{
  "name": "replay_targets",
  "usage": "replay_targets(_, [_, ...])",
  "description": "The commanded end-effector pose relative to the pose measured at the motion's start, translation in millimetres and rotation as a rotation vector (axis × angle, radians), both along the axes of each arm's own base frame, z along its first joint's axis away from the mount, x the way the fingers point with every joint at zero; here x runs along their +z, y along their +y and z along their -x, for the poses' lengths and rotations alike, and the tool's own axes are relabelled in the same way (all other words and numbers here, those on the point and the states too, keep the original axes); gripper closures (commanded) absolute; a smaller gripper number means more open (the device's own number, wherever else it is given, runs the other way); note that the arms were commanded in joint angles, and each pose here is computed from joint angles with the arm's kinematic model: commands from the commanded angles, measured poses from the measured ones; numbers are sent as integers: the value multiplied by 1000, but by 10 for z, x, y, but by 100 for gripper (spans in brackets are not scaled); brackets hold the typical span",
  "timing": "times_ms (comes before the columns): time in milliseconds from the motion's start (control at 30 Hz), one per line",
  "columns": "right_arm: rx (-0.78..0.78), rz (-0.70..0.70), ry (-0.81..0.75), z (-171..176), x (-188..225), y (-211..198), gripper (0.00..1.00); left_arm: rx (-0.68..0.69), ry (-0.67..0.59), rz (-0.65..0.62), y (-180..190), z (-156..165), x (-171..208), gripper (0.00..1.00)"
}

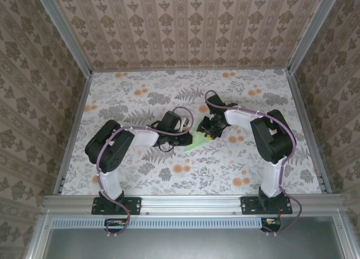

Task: Fold a paper plane with a square sheet of paper (pick it up from the middle)
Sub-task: Fourth fold the wing at the center of the table.

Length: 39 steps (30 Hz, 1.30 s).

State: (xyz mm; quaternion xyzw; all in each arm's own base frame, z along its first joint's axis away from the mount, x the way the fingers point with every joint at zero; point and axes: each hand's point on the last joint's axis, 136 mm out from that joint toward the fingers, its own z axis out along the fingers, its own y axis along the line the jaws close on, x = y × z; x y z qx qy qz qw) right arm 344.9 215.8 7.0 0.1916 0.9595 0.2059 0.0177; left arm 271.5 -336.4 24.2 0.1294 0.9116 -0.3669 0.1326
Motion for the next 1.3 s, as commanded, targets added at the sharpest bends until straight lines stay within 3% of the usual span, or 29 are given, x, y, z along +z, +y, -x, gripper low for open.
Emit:
replay_targets(0, [-13, 257, 238, 591, -774, -483, 57, 13, -9, -19, 56, -32, 26, 91])
replay_targets(300, [2, 257, 243, 594, -803, -451, 53, 13, -20, -15, 55, -36, 68, 91])
replay_targets(633, [-5, 262, 248, 602, -827, -458, 54, -35, -68, 72, -107, -54, 325, 88])
replay_targets(1267, [-7, 263, 255, 619, -857, -463, 54, -43, -2, -14, -124, -53, 57, 89])
